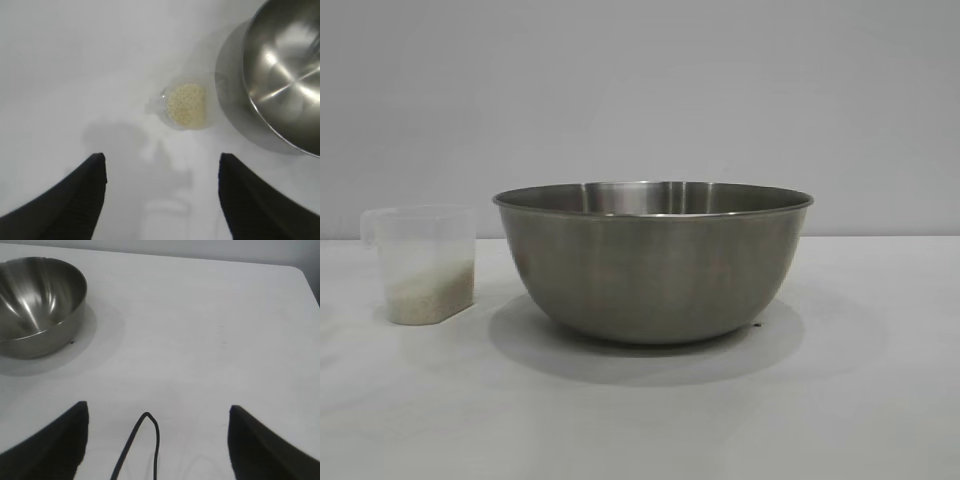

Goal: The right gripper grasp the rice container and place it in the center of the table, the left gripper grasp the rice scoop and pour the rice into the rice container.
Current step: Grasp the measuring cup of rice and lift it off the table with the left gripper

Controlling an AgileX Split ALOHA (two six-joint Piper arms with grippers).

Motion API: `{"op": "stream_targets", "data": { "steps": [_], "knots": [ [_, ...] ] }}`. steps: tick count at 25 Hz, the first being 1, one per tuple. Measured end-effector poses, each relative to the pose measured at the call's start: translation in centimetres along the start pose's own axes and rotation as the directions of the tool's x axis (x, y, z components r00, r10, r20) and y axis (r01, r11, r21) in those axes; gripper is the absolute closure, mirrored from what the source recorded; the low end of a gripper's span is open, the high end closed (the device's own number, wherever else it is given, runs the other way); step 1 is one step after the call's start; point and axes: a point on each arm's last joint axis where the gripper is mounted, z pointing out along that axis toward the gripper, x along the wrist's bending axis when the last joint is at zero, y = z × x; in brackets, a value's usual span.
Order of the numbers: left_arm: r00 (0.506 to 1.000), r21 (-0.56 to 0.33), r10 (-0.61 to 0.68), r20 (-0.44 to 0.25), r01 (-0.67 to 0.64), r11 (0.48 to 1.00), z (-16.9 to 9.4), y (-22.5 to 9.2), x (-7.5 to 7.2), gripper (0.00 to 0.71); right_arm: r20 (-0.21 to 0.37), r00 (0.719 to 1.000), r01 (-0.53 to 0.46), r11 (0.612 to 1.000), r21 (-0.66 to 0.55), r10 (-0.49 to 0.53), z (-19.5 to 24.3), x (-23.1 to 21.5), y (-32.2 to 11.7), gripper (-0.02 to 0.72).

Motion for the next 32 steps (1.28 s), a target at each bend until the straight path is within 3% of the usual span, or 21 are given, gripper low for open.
{"op": "stream_targets", "data": {
  "steps": [5, 10, 19, 25, 32],
  "knots": [
    [0.998, -0.148, -0.056, 0.022, 0.059, 0.987, 0.1, -4.8, -0.3, 0.288, 0.000, 1.000, 0.000, 1.000, 0.000, 0.000, 0.0, 0.0, 0.0, 0.208],
    [0.990, -0.303, -0.129, 0.052, 0.139, 0.943, 0.6, -9.0, -0.5, 0.288, 0.000, 1.000, -0.002, 1.000, 0.000, 0.002, 0.0, 0.0, 0.0, 0.208],
    [0.967, -0.464, -0.251, 0.028, 0.235, 0.854, 4.3, -15.8, 0.4, 0.288, 0.000, 1.000, -0.003, 1.000, 0.000, 0.003, 0.0, 0.0, 0.0, 0.208],
    [0.964, -0.621, -0.264, -0.009, 0.202, 0.757, 4.6, -18.0, 1.0, 0.288, 0.000, 1.000, -0.003, 1.000, 0.000, 0.003, 0.0, 0.0, 0.0, 0.208],
    [0.987, -0.673, -0.152, -0.045, 0.083, 0.735, 5.0, -18.6, 0.7, 0.288, 0.000, 1.000, -0.005, 1.000, 0.000, 0.005, 0.0, 0.0, 0.0, 0.208]
  ]
}}
